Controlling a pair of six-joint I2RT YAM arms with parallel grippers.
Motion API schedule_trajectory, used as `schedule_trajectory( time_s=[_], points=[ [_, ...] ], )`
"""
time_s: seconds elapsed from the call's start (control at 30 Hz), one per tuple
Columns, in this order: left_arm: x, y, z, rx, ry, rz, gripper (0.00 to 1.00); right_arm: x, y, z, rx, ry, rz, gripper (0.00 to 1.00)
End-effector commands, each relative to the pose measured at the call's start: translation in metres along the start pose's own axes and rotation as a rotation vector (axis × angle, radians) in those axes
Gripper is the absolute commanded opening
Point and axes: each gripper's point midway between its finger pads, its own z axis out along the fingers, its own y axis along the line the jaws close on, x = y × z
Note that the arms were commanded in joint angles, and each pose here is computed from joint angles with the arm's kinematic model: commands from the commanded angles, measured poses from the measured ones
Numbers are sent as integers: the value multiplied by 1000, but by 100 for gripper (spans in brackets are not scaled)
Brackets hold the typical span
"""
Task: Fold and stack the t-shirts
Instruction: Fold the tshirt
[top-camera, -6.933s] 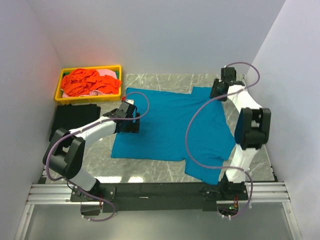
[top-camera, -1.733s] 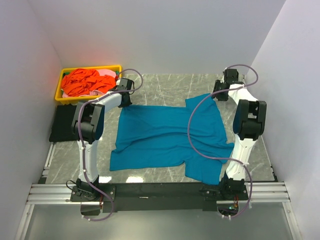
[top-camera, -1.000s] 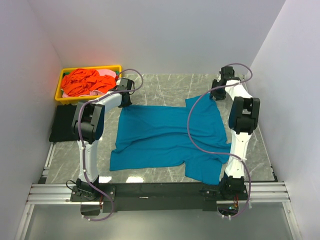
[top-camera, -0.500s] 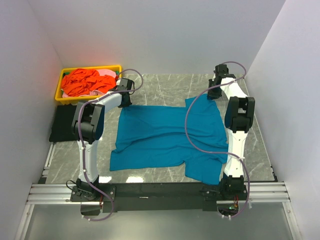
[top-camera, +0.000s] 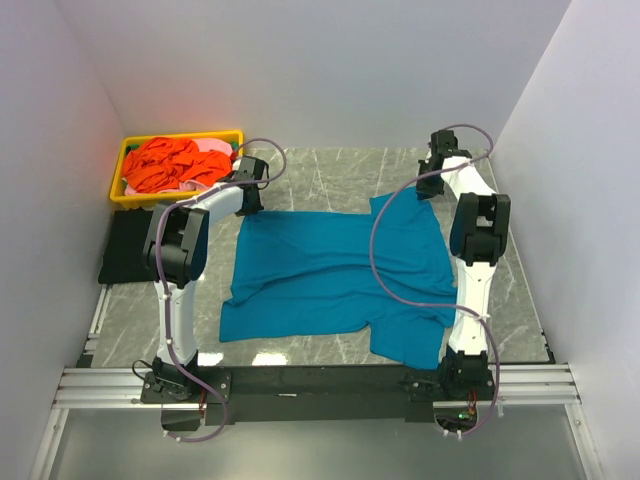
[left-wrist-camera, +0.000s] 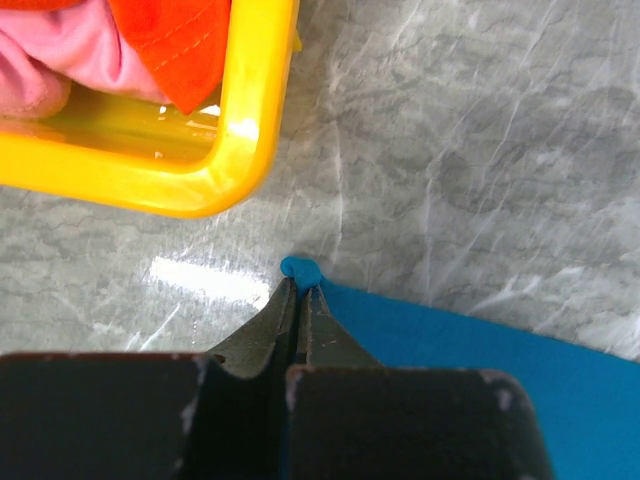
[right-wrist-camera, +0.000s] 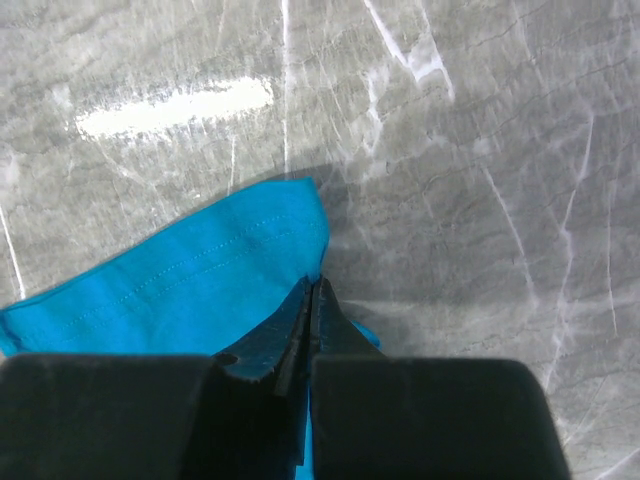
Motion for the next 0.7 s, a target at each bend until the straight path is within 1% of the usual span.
schedule_trajectory(
  time_s=[0.0,0.03,0.07,0.13,0.17,0.2,0.23,0.27,0.33,0.37,0.5,0.6,0.67],
  points=[
    [-15,11,-17,-15,-11,4,1,-32,3,-33,0,-135,12,0],
    [-21,11,-20,-9,-21,-5,1,-36,2,-39,4,-158,20,0],
    [-35,9,-28,7,-45,-21,1,-51,1,-49,12,-220,37,0],
    [-53,11,-35,17,-78,-45,1,-76,2,-81,5,-316,58,0],
    [-70,8,-44,36,-113,-61,1,-87,0,-92,21,-360,67,0],
    [-79,8,-48,41,-129,-68,1,-104,-2,-113,29,-436,75,0],
    [-88,8,-52,46,-146,-76,1,-117,-3,-127,31,-482,80,0],
    [-107,5,-61,61,-185,-91,1,-126,-3,-138,33,-518,77,0],
    [-122,6,-69,68,-215,-101,1,-151,-3,-169,37,-619,61,0],
    [-137,5,-76,79,-247,-114,1,-160,-2,-180,38,-661,53,0],
    [-166,8,-86,102,-318,-143,1,-186,-3,-214,46,-774,5,0],
    [-179,7,-89,121,-357,-152,1,-193,0,-222,41,-805,-33,0],
    [-180,6,-86,128,-360,-149,1,-193,3,-221,27,-803,-57,0]
  ],
)
